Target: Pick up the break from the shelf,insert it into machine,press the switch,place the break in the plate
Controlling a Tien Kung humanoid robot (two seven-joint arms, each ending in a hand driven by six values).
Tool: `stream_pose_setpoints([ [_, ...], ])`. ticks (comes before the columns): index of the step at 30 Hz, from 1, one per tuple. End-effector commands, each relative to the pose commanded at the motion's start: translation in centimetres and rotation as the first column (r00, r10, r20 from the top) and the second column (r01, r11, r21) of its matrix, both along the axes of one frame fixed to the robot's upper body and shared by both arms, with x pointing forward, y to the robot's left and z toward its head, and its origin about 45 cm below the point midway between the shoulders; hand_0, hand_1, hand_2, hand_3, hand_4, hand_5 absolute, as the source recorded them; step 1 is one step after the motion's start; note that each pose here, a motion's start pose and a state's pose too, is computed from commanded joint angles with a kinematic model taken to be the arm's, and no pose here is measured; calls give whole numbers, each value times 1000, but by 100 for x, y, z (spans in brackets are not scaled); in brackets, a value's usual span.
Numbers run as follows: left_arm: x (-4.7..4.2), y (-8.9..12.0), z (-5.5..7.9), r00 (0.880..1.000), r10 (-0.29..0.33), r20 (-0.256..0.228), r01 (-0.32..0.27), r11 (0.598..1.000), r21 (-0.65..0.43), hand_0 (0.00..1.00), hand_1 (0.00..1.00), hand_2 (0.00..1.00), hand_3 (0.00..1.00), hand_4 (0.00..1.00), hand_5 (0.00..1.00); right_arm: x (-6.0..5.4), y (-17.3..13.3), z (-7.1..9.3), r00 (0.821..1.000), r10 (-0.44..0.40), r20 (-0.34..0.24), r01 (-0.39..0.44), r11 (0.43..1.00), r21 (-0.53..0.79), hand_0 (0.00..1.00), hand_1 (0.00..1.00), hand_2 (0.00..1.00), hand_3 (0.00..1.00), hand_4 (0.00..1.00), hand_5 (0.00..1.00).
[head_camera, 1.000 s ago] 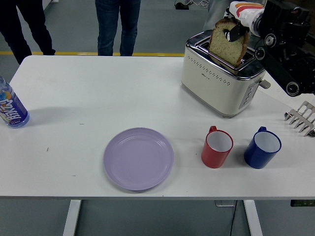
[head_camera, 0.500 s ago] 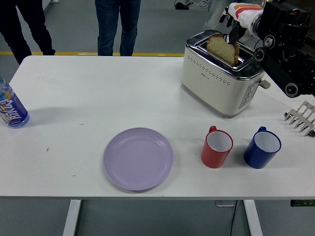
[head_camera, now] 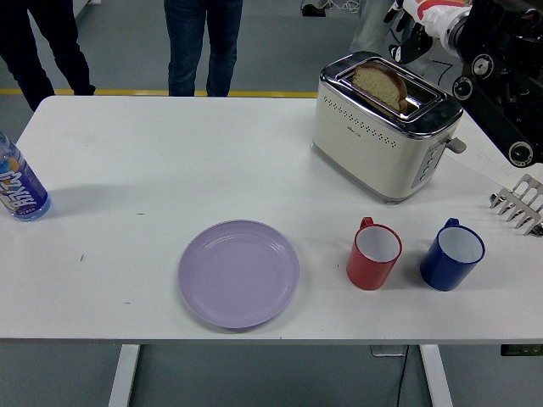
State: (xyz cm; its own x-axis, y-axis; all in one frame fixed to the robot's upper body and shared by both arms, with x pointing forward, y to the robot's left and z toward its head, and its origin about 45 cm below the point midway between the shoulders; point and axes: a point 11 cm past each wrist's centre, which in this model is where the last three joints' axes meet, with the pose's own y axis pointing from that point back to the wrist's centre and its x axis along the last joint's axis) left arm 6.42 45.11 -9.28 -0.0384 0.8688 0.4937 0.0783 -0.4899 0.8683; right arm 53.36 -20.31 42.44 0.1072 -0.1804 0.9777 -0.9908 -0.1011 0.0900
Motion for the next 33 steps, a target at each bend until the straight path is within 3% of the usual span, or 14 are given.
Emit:
stream_pose_setpoints([
  [2, -2, 1, 0, 1000, 1, 0, -1, 1000, 0, 634, 479, 449, 539, 337, 790, -11, -17, 30, 1000, 0, 10, 0, 1000, 12, 513, 545, 694, 789, 654, 104],
  [3, -3, 0, 0, 1000, 1, 0, -1, 1000, 0, 635, 479, 449, 539, 340, 795, -19, -39, 41, 1000, -3, 16, 3, 1000, 23, 514, 543, 694, 789, 667, 157],
  [8, -5, -2, -2, 1000, 4, 0, -4, 1000, -1, 635, 479, 449, 539, 340, 795, -104, -172, 102, 997, -23, 69, 15, 993, 121, 514, 543, 694, 789, 667, 157],
  [9, -6, -2, -2, 1000, 4, 1, -4, 1000, -1, 635, 479, 450, 539, 338, 791, -120, -199, 109, 997, -29, 76, 18, 990, 142, 525, 543, 690, 789, 619, 226],
  [12, -10, -3, -3, 1000, 7, 1, -7, 1000, -1, 635, 479, 450, 539, 338, 791, -169, -322, 118, 994, -56, 92, 37, 980, 195, 525, 543, 690, 789, 619, 226],
  [14, -14, -4, -4, 1000, 9, 1, -9, 1000, -2, 635, 479, 450, 539, 338, 791, -191, -373, 115, 993, -65, 94, 44, 977, 210, 525, 543, 690, 789, 619, 226],
  [15, -18, -5, -5, 1000, 9, 1, -9, 1000, -2, 635, 480, 450, 539, 338, 794, -215, -428, 111, 993, -73, 95, 50, 974, 221, 532, 543, 684, 789, 575, 282],
  [26, -52, -16, -15, 1000, 13, -3, -13, 1000, -6, 634, 480, 450, 539, 338, 794, -413, -841, 11, 988, -138, 76, 106, 939, 327, 507, 512, 650, 785, 554, 315],
  [27, -56, -17, -16, 1000, 13, -3, -13, 1000, -6, 634, 480, 450, 539, 338, 795, -448, -897, -14, 986, -147, 76, 113, 935, 335, 454, 471, 620, 782, 537, 325],
  [32, -70, -25, -22, 1000, 14, -5, -14, 1000, -8, 634, 480, 450, 539, 338, 795, -542, -1034, -99, 983, -170, 68, 135, 924, 358, 454, 471, 620, 782, 537, 325],
  [33, -71, -26, -22, 1000, 14, -5, -14, 1000, -8, 633, 480, 450, 539, 337, 798, -553, -1048, -110, 983, -172, 67, 136, 923, 361, 403, 402, 555, 780, 523, 355],
])
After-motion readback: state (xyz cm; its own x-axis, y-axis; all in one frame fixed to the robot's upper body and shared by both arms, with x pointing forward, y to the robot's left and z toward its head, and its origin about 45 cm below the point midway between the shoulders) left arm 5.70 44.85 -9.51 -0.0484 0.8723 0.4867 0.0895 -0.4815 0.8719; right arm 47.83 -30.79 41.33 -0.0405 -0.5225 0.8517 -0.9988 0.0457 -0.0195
